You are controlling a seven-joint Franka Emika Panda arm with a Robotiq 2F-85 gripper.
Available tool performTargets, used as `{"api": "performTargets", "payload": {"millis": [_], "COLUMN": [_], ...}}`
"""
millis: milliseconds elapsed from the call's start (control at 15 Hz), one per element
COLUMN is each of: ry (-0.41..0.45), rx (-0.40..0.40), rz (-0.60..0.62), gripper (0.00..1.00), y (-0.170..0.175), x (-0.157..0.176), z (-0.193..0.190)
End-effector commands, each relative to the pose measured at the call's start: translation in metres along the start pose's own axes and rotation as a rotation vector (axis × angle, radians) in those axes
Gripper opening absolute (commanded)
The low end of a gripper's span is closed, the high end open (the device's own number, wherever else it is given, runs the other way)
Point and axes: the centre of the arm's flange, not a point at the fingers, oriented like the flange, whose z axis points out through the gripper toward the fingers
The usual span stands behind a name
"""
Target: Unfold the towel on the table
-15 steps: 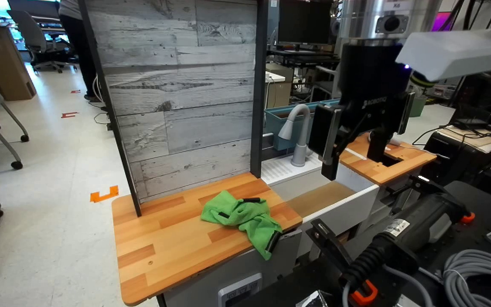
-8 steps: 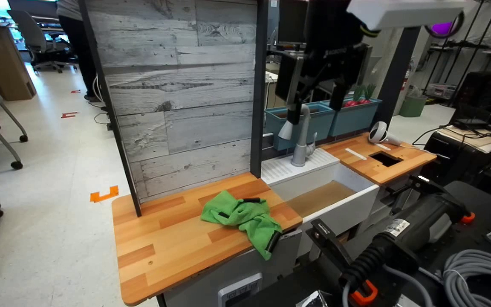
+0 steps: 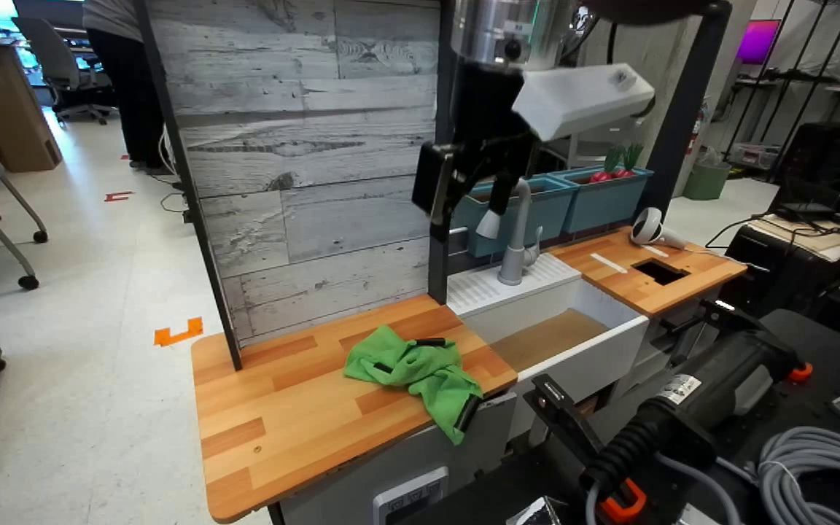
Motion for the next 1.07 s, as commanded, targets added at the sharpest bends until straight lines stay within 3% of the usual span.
{"api": "performTargets", "payload": {"millis": [0, 200, 467, 533, 933, 1000], "ry": [-0.017, -0.066, -0.138, -0.1, -0.123, -0.164], "rx": [0.031, 0.006, -0.053, -0.017, -0.043, -0.044], "rz": [-0.122, -0.186, -0.166, -0.162, -0.164, -0.195], "gripper": [1.0, 1.0, 1.0, 1.0, 1.0, 1.0], "y": [0.001, 0.008, 0.026, 0.025, 0.027, 0.024], "x": [0.017, 0.022, 0.038, 0.018, 0.029, 0.03], "z": [0.058, 0.092, 0.129, 0.11, 0.125, 0.133]}}
